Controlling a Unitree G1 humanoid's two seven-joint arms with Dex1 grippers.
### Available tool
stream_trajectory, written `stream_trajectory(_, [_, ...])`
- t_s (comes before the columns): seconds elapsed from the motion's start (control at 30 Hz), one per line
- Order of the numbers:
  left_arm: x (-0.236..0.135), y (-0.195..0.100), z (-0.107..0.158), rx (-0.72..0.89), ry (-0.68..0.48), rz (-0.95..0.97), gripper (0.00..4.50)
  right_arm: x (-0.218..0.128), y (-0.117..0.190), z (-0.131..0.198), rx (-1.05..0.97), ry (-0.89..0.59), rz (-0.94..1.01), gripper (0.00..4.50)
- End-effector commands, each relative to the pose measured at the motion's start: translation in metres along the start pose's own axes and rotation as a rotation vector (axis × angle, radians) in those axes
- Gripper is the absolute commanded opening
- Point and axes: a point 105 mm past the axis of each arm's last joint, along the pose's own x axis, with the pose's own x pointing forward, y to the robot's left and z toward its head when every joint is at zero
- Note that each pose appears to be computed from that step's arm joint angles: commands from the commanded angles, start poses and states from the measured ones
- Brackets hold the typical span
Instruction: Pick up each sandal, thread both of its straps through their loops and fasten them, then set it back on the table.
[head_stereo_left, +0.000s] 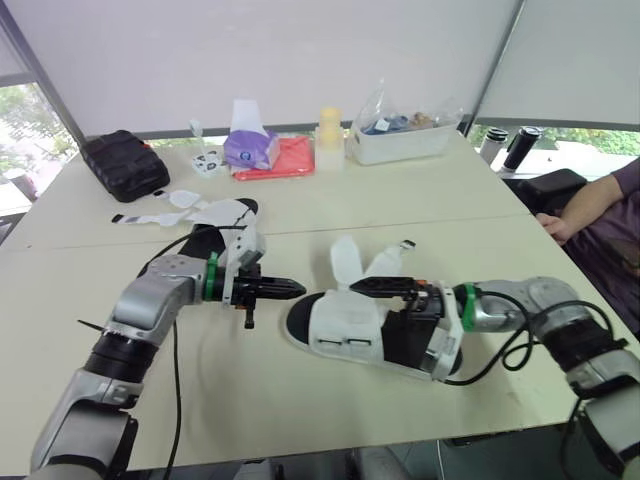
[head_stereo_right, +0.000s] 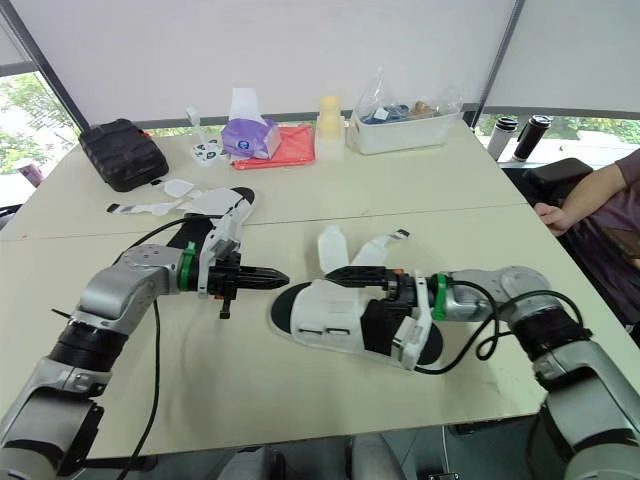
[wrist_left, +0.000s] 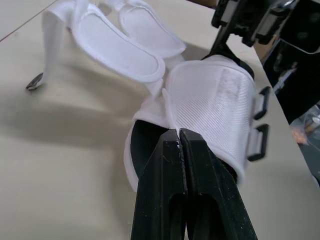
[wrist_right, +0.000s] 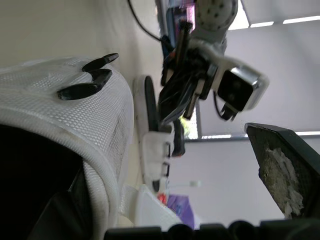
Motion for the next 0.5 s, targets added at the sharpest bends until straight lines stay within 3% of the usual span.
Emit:
stream_trajectory(0.03, [-0.016, -0.013, 0.008, 0.025, 0.004, -0.018, 0.03, 0.011, -0.014, 0.003, -0.062, -0.084, -0.015, 4.5])
stream_trajectory(0.23, [-0.01, -0.026, -0.013, 0.042, 0.08, -0.05, 0.03, 0.012, -0.001, 0.003, -0.033, -0.154, 0.098, 4.5])
stream_trajectory(0.5, [-0.001, -0.035, -0.035, 0.056, 0.149, -0.074, 0.03, 0.015, 0.0, 0.002, -0.016, -0.158, 0.085, 4.5])
